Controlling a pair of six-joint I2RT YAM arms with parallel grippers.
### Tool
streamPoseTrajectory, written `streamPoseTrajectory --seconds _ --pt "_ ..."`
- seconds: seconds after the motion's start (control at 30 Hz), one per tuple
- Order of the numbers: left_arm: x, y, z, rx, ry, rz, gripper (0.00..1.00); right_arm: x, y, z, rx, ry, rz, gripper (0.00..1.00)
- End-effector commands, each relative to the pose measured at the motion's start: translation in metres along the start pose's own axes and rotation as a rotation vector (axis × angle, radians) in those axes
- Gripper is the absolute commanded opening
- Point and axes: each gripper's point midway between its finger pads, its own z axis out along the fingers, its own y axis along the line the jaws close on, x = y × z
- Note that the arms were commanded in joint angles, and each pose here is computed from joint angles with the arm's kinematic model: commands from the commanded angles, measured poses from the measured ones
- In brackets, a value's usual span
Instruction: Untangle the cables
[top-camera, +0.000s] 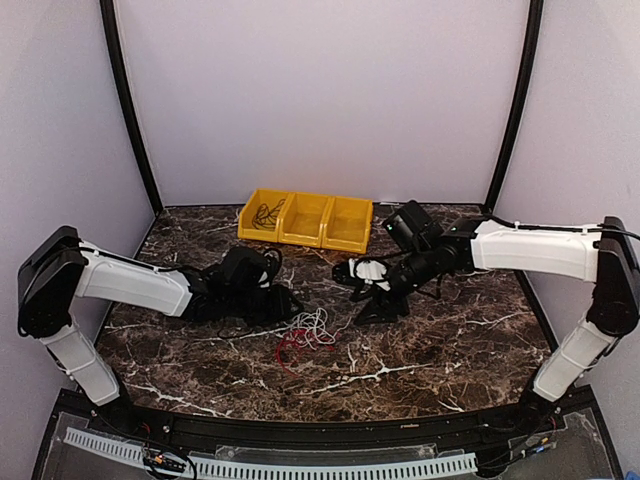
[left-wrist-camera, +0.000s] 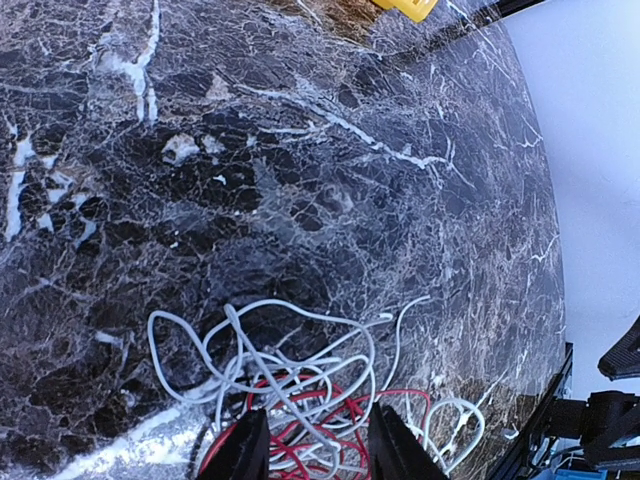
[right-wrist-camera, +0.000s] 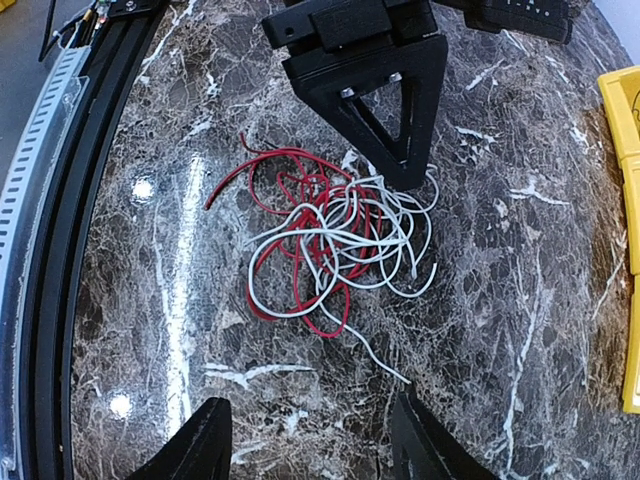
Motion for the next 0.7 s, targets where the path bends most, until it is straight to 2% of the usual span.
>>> streamPoseTrajectory --seconds 0.0,0.17,0.27,0.4,0.47,0.67 --pt "-0.004 -0.015 0.004 0.042 0.010 -0.030 0.36 -0.005 0.005 -0.007 0.011 -0.033 0.000 0.57" --pt "0.001 -0.013 0.017 0.014 0.059 -0.030 0.28 -0.004 0.009 -0.006 0.014 -0.032 -0.014 0.57" --pt "0.000 -0.018 0.017 0.029 0.058 -0.030 0.14 -0.003 0.011 -0.005 0.021 -0.033 -0.024 0.57" --pt "-0.011 -0.024 0.006 0.030 0.019 -0.018 0.03 -0.004 0.008 -0.001 0.047 -0.040 -0.033 0.57" --pt "-0.018 -0.026 -0.005 0.021 -0.010 -0.006 0.00 -0.011 0.005 -0.001 0.061 -0.055 -0.044 0.57" --pt "-0.031 -0.022 -0.041 -0.005 -0.104 0.011 0.00 -0.054 -0.009 0.001 0.054 -0.159 -0.031 0.58"
